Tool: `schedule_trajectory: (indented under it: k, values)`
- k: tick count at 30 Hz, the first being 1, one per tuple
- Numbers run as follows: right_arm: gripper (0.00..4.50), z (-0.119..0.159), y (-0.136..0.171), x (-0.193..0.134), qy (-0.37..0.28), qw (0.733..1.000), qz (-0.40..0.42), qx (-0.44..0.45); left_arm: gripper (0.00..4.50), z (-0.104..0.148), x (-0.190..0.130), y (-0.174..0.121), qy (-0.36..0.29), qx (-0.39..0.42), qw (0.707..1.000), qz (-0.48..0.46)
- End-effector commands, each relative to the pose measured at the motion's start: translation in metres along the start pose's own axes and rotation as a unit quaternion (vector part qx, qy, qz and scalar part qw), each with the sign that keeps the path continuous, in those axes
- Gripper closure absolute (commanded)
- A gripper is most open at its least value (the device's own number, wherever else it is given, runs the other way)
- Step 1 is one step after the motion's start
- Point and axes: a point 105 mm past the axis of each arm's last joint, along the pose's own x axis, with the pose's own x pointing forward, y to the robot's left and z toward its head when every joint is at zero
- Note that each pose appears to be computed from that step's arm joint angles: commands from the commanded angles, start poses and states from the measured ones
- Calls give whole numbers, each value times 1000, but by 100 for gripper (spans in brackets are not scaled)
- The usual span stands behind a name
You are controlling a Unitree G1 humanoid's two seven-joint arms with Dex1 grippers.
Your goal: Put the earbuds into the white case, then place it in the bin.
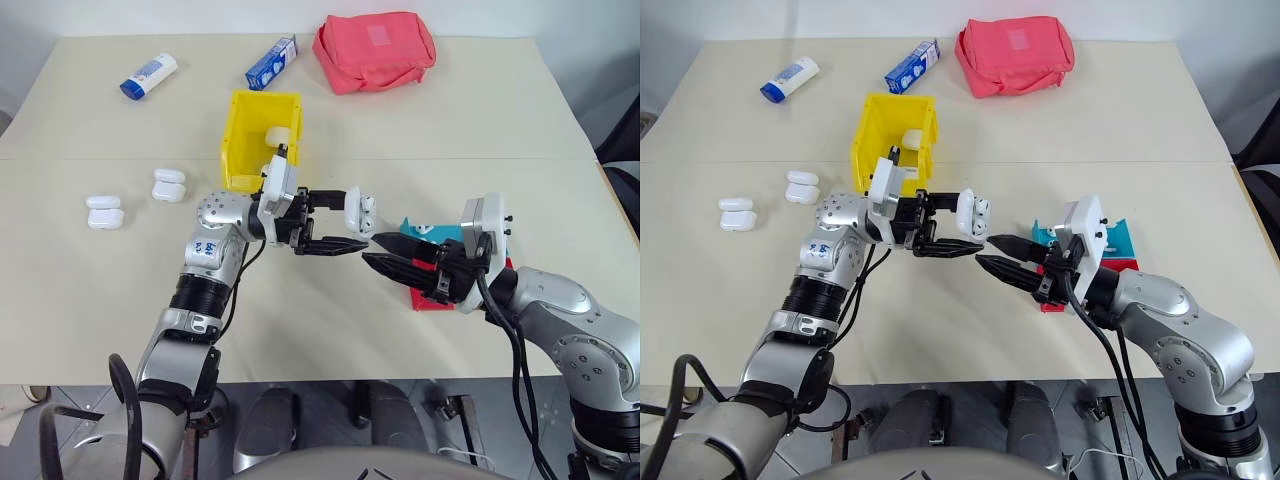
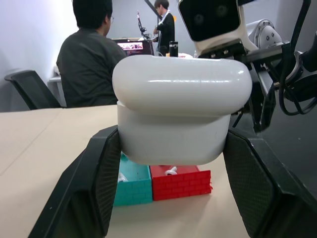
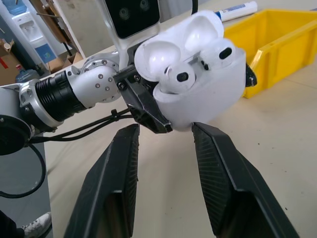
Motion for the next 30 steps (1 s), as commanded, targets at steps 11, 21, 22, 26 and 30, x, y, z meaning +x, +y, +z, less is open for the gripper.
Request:
schedule_trajectory:
  k: [11,21,22,26,30]
  values:
    - [334,27,-5,-24,52,993,-56,-84,174,-3,-1,9,98,42,994,-13]
    - [447,61,-5,17,123,977,-58,-167,174,-14,8,27,199,110,974,-20]
    - [447,61,-4,22,124,977,-50,-168,174,-14,9,27,197,107,974,-19]
    - [447,57,-7,37,143,974,-39,-171,174,-16,10,28,202,110,973,-25]
    - [447,47,-16,44,167,970,-41,-170,174,-16,12,29,201,112,973,-25]
